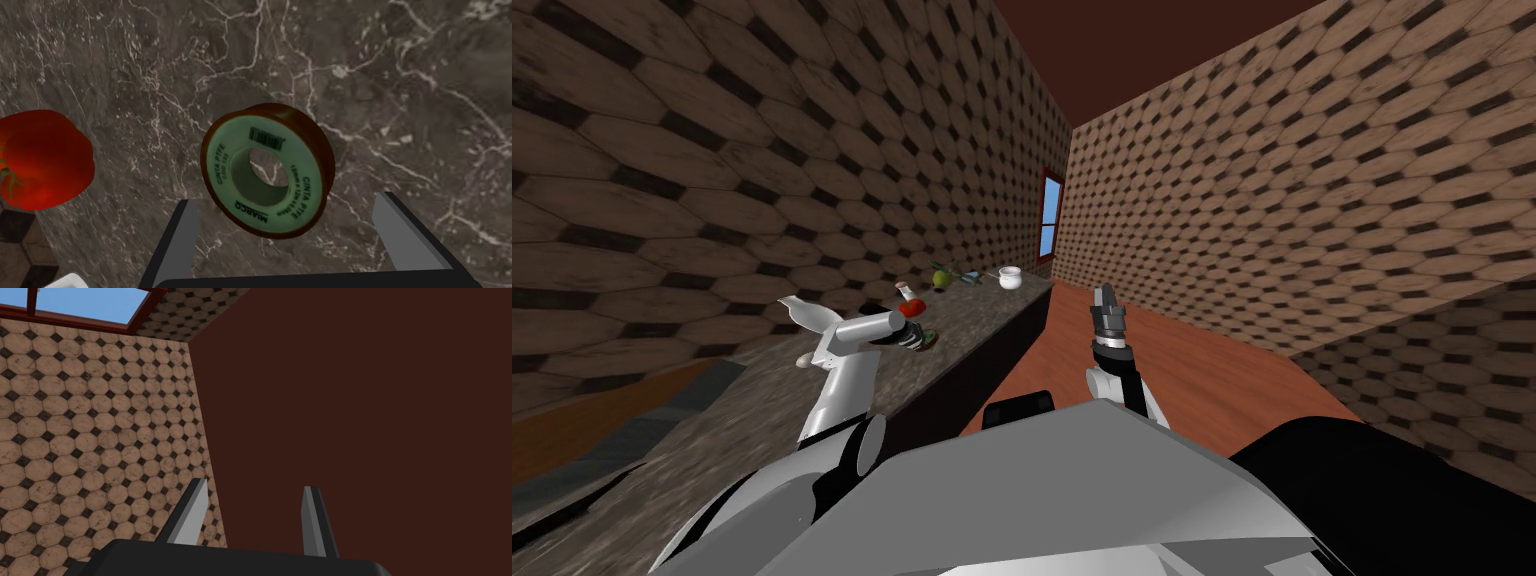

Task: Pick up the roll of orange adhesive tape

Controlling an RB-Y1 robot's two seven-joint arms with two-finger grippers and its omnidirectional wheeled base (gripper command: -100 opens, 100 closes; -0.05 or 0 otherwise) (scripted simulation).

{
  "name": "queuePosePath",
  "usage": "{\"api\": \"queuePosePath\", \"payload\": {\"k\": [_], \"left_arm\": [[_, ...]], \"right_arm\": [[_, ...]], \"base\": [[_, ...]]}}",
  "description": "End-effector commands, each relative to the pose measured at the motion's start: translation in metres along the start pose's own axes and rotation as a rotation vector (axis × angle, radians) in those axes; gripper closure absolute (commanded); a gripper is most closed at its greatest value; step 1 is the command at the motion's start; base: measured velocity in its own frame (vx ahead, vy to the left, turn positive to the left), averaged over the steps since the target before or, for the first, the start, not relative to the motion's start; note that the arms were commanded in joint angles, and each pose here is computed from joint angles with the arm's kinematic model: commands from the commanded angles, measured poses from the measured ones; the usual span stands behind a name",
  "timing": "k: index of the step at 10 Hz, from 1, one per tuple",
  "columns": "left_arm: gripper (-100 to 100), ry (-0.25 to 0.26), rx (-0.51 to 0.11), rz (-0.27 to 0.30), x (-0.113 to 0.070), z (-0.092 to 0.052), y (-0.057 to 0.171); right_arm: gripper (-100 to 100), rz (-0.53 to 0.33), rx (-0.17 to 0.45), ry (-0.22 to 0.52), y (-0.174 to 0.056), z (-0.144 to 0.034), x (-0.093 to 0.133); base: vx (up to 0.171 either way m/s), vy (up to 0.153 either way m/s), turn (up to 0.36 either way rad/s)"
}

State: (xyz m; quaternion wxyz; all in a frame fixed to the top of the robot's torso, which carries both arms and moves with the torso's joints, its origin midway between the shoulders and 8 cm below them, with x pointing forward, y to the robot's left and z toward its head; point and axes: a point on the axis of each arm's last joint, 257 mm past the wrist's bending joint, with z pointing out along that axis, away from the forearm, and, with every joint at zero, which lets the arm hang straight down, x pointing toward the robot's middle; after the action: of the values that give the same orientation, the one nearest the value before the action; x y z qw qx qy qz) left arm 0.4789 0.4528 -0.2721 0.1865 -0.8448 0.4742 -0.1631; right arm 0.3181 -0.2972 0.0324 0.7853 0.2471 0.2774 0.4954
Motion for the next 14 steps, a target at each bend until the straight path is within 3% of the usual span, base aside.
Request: {"api": "queuePosePath", "payload": {"k": [1, 2, 6, 8, 9, 10, 11, 14], "left_arm": [[-100, -0.001, -0.055, -0.051, -0.004, 0.001, 0.005], [-100, -0.003, -0.063, -0.051, -0.004, 0.000, 0.007], [-100, 0.002, -0.181, -0.144, -0.007, 0.004, 0.028], [-100, 0.001, -0.249, -0.179, -0.009, 0.011, 0.048], [-100, 0.002, -0.222, -0.167, -0.008, 0.008, 0.040], [0, 0.001, -0.228, -0.169, -0.008, 0.009, 0.042], [-100, -0.006, -0.225, -0.186, -0.003, 0.015, 0.045], [-100, -0.015, -0.221, -0.209, 0.004, 0.024, 0.049]], "right_arm": [[0, 0.000, 0.000, 0.000, 0.000, 0.000, 0.000], [0, 0.000, 0.000, 0.000, 0.000, 0.000, 0.000], [0, 0.000, 0.000, 0.000, 0.000, 0.000, 0.000], [0, 0.000, 0.000, 0.000, 0.000, 0.000, 0.000], [0, 0.000, 0.000, 0.000, 0.000, 0.000, 0.000], [0, 0.000, 0.000, 0.000, 0.000, 0.000, 0.000], [0, 0.000, 0.000, 0.000, 0.000, 0.000, 0.000], [0, 0.000, 0.000, 0.000, 0.000, 0.000, 0.000]], "base": [[0.016, 0.094, -0.148], [0.001, 0.066, -0.023], [0.002, 0.071, -0.092], [0.012, 0.066, -0.080], [0.009, 0.030, -0.018], [0.001, 0.006, 0.003], [-0.014, 0.038, -0.141], [-0.054, 0.089, -0.102]]}}
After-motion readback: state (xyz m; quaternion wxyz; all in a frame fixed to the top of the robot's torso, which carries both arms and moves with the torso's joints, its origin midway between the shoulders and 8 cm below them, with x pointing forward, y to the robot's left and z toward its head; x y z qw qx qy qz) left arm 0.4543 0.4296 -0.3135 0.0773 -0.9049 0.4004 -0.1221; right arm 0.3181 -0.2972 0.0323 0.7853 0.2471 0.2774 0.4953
